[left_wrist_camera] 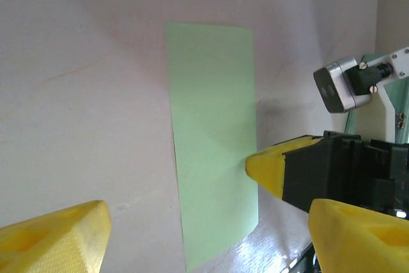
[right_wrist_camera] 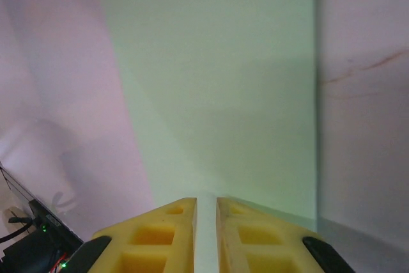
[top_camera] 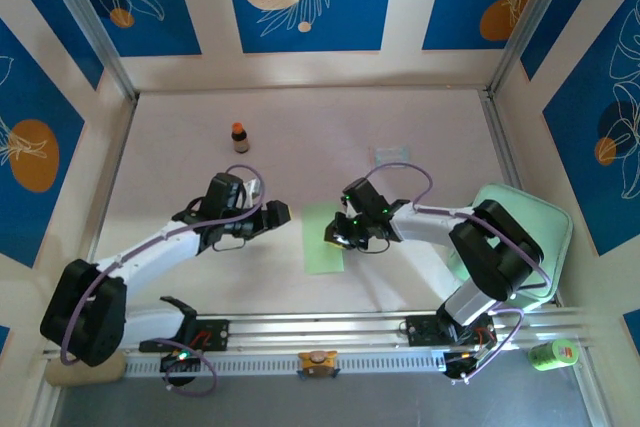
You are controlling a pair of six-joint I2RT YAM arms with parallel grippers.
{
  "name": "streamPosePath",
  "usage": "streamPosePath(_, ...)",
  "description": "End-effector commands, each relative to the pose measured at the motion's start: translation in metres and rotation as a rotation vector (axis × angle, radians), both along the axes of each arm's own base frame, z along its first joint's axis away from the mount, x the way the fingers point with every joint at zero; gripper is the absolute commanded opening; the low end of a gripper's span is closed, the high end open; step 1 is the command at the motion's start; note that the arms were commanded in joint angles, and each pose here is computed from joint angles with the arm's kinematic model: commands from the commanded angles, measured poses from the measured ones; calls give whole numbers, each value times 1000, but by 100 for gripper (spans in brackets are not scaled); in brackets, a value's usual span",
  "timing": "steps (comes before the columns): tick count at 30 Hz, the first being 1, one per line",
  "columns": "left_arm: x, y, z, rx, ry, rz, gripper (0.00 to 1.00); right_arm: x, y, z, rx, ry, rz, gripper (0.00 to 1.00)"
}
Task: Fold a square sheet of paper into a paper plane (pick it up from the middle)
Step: Third fold the triangle at the center of the table.
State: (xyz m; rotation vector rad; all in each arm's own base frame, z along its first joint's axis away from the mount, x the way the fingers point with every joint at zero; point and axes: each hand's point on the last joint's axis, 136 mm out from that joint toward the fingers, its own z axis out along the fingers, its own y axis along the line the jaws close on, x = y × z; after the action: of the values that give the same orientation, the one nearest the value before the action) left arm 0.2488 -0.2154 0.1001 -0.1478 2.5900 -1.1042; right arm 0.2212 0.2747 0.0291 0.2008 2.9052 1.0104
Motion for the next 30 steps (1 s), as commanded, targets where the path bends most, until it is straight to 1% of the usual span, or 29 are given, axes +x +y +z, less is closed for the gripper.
streamPosePath(1,0,-5,0,-42,10,-18,81,-8,6,-2,40,31,26,16)
streamPosePath(9,-4,-11,-5,-71,40,-44,79,-30,-3,-24,29,77,18,15)
streamPosePath(13,-4,-17,-5,-118,47,-41,78,-34,-7,-28,18,88,20,15)
streamPosePath(17,-6,-26,-10,-142,72,-63,75,-34,-7,-27,27,83,25,14)
streamPosePath(25,-13,-38,-28,-122,130,-104,65,-33,-7,-26,44,77,23,14)
streamPosePath(30,-17,-47,-42,-72,176,-141,53,-35,-8,-28,49,79,18,14)
